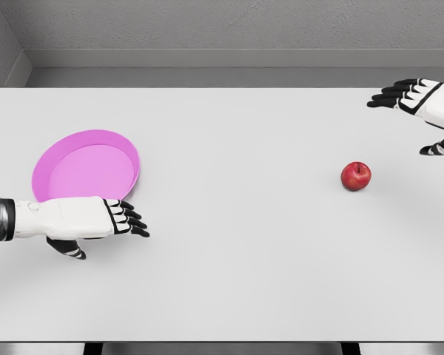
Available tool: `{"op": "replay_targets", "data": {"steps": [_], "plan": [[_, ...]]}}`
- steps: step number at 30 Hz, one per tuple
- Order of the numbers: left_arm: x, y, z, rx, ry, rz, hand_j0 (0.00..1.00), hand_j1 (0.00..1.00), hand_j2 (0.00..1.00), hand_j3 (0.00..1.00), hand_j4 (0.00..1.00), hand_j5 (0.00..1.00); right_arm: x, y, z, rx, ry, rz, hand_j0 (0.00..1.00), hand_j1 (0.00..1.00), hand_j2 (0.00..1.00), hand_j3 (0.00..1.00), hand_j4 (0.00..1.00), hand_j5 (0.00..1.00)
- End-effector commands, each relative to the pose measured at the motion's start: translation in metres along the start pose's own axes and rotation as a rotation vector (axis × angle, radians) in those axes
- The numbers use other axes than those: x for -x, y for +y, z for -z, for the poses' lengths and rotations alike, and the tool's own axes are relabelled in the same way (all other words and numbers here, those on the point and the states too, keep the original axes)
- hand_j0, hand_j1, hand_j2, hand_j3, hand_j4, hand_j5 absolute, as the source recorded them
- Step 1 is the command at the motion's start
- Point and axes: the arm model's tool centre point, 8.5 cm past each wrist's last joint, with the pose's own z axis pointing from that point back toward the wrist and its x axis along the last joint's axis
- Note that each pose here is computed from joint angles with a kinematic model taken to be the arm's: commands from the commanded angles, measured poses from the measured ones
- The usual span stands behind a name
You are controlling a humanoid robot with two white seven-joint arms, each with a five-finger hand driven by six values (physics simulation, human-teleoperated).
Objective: Put the apple on the plate with both arms
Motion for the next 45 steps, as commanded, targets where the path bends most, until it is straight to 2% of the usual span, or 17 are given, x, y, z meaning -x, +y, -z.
{"op": "replay_targets", "data": {"steps": [1,5,8,9,10,11,12,13,15,19,27,33,36,40,45], "plan": [[0.0,0.0,0.0,-0.001,0.0,-0.005,1.0,1.0,1.0,1.0,1.0,1.0,0.001,-0.001,-0.002,-0.002,0.004,0.001,1.0,1.0,1.0,1.0,1.0,1.0],[0.0,0.0,0.0,-0.001,0.0,-0.005,1.0,1.0,1.0,1.0,1.0,1.0,0.004,-0.004,-0.004,0.004,0.014,0.001,1.0,1.0,1.0,1.0,1.0,1.0],[-0.001,0.001,0.002,-0.005,-0.005,-0.006,1.0,1.0,1.0,1.0,1.0,1.0,0.007,-0.026,-0.004,0.064,0.021,-0.03,1.0,1.0,1.0,1.0,1.0,1.0],[-0.001,0.001,0.002,-0.005,-0.005,-0.006,1.0,1.0,1.0,1.0,1.0,1.0,0.005,-0.021,0.0,0.077,0.011,-0.012,1.0,1.0,1.0,1.0,1.0,1.0],[-0.001,0.001,0.002,-0.005,-0.005,-0.006,1.0,1.0,1.0,1.0,1.0,1.0,0.003,-0.004,0.007,0.069,-0.014,0.049,1.0,1.0,1.0,1.0,1.0,1.0],[-0.001,0.001,0.002,-0.005,-0.005,-0.006,1.0,1.0,1.0,1.0,1.0,1.0,-0.002,0.029,0.015,0.001,-0.049,0.146,1.0,1.0,1.0,1.0,1.0,1.0],[-0.001,0.001,0.002,-0.005,-0.005,-0.006,1.0,1.0,1.0,1.0,1.0,1.0,-0.009,0.046,0.023,-0.068,-0.084,0.178,1.0,1.0,1.0,1.0,1.0,1.0],[-0.001,0.001,0.002,-0.005,-0.005,-0.006,1.0,1.0,1.0,1.0,1.0,1.0,-0.012,0.048,0.024,-0.089,-0.104,0.203,1.0,1.0,1.0,1.0,1.0,1.0],[-0.001,0.001,0.002,-0.005,-0.005,-0.006,1.0,1.0,1.0,1.0,1.0,1.0,-0.012,0.043,0.021,-0.061,-0.121,0.243,1.0,1.0,1.0,1.0,1.0,1.0],[-0.001,0.001,0.002,-0.005,-0.005,-0.006,1.0,1.0,1.0,1.0,1.0,1.0,-0.011,0.042,0.019,-0.06,-0.117,0.241,1.0,1.0,1.0,1.0,1.0,1.0],[-0.001,0.001,0.002,-0.005,-0.005,-0.006,1.0,1.0,1.0,1.0,1.0,1.0,-0.007,0.051,0.021,-0.063,-0.107,0.269,1.0,1.0,1.0,1.0,1.0,1.0],[0.0,0.001,0.002,-0.006,-0.003,-0.004,1.0,1.0,1.0,1.0,1.0,1.0,0.001,0.068,0.02,-0.096,-0.081,0.31,1.0,1.0,1.0,1.0,1.0,1.0],[0.0,0.001,0.002,-0.006,-0.003,-0.004,1.0,1.0,1.0,1.0,1.0,1.0,0.001,0.067,0.021,-0.095,-0.081,0.304,1.0,1.0,1.0,1.0,1.0,1.0],[0.0,0.002,0.002,-0.008,-0.004,-0.004,1.0,1.0,1.0,1.0,1.0,1.0,-0.007,0.065,0.035,-0.062,-0.115,0.308,1.0,1.0,1.0,1.0,1.0,1.0],[0.0,0.001,0.002,-0.006,-0.003,-0.004,1.0,1.0,1.0,1.0,1.0,1.0,-0.01,0.066,0.035,-0.064,-0.124,0.308,1.0,1.0,1.0,1.0,1.0,1.0]]}}
